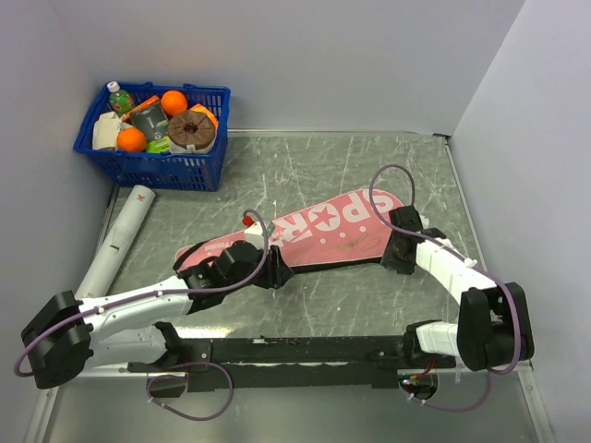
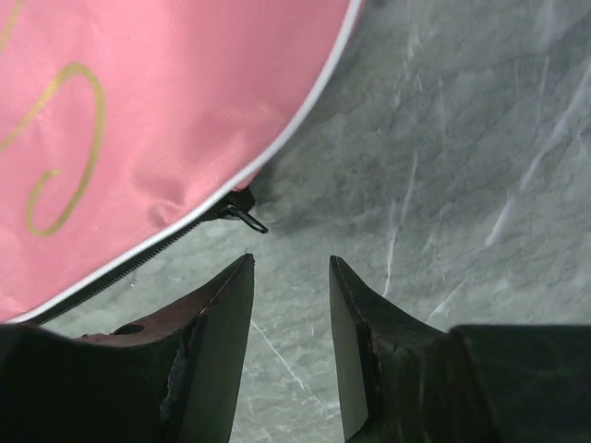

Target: Pack up the badminton gear

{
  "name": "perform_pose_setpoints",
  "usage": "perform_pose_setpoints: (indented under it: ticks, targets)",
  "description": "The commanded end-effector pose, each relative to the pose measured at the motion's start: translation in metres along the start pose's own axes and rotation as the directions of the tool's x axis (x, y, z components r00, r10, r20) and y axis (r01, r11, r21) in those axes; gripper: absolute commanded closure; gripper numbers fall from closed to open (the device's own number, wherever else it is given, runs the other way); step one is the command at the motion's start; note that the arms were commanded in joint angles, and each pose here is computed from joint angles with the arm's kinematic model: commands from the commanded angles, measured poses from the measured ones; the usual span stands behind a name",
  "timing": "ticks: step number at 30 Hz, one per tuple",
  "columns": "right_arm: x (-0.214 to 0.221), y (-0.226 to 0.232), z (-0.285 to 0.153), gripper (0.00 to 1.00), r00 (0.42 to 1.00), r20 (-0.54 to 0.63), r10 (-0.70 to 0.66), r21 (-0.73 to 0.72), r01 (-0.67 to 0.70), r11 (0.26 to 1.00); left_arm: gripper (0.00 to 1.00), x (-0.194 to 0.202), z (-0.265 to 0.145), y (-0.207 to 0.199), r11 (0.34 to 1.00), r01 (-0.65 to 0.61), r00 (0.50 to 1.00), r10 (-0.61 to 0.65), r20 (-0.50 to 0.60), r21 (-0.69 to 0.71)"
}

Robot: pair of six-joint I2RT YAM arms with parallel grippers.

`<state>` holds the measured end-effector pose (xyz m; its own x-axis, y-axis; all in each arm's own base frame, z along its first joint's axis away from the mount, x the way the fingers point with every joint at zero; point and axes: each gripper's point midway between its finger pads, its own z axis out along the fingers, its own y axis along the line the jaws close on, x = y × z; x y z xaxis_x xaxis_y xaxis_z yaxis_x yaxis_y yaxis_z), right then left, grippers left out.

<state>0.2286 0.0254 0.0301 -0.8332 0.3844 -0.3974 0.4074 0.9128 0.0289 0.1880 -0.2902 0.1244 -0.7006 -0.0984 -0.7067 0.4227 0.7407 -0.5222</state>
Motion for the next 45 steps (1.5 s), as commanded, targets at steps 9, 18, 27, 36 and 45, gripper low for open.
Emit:
perform_pose_setpoints:
  ticks: [9, 18, 27, 36, 45]
  targets:
    - [-0.012, 0.026, 0.012, 0.54, 0.987, -0.079, -0.139, -0.066, 0.134, 0.989, 0.51, -0.003, 0.007, -0.011, 0.998, -0.028, 1.0, 0.028, 0.007, 0.052]
    - [-0.017, 0.026, 0.015, 0.68, 0.981, -0.092, -0.172, -0.056, 0.168, 0.984, 0.51, -0.004, 0.011, -0.012, 0.998, -0.032, 0.999, 0.032, 0.001, 0.047]
    - [-0.011, 0.028, 0.018, 0.89, 0.976, -0.115, -0.186, -0.072, 0.178, 0.981, 0.5, -0.012, 0.018, 0.003, 0.998, -0.047, 0.999, 0.047, 0.013, -0.029]
    - [-0.008, 0.03, 0.017, 1.0, 0.976, -0.116, -0.184, -0.089, 0.174, 0.981, 0.45, -0.082, 0.018, 0.056, 0.979, 0.059, 0.986, -0.026, 0.164, -0.196]
    - [-0.003, 0.043, 0.016, 1.0, 0.974, -0.109, -0.198, -0.168, 0.178, 0.97, 0.49, -0.077, 0.053, 0.116, 0.923, 0.089, 0.993, -0.055, 0.1, -0.374]
